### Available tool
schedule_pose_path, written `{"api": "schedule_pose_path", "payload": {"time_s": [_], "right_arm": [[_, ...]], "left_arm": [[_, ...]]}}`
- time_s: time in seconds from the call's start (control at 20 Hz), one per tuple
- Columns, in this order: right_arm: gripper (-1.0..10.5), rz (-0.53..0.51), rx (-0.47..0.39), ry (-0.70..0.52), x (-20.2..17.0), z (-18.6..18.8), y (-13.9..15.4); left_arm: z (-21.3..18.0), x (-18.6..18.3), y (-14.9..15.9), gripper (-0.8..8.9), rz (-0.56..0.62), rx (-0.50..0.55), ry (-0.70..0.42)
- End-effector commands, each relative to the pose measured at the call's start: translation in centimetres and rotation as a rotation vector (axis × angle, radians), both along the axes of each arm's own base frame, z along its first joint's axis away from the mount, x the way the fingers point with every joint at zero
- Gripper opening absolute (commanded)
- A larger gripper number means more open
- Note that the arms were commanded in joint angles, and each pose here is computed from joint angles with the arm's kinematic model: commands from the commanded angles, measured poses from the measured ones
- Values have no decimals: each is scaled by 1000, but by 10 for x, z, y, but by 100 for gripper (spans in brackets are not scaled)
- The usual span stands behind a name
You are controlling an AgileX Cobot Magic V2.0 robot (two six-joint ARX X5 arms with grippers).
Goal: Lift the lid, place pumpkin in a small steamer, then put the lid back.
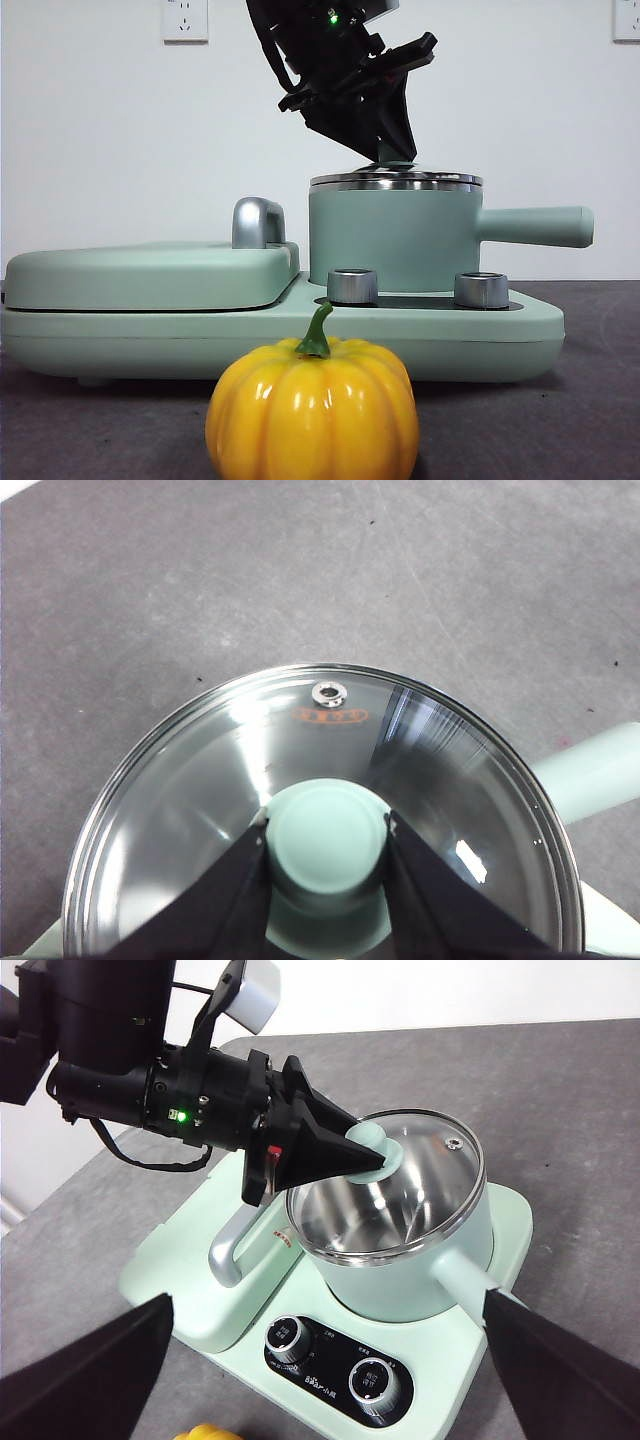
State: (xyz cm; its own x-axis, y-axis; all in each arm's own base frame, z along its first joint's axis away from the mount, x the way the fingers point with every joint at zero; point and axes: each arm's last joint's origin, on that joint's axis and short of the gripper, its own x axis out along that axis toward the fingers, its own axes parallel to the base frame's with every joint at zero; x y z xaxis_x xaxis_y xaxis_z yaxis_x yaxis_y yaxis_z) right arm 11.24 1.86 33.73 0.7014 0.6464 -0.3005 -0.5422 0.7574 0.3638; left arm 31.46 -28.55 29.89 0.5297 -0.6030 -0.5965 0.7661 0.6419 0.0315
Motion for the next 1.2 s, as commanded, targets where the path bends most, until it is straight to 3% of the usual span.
{"api": "schedule_pose_path", "payload": {"time_s": [0.05, 0.6, 0.8, 1.2], "right_arm": [[492, 1, 6, -13, 0, 5, 0], [490, 0, 11, 13, -1, 3, 0], [407, 28, 45, 127, -3, -3, 4], [410, 118, 47, 372, 15, 0, 41]], "left_arm": [[17, 1, -10, 26, -23, -47, -45], [100, -13, 3, 16, 7, -76, -13], [122, -20, 14, 16, 16, -80, -18], [137, -25, 58, 15, 92, -23, 35]]}}
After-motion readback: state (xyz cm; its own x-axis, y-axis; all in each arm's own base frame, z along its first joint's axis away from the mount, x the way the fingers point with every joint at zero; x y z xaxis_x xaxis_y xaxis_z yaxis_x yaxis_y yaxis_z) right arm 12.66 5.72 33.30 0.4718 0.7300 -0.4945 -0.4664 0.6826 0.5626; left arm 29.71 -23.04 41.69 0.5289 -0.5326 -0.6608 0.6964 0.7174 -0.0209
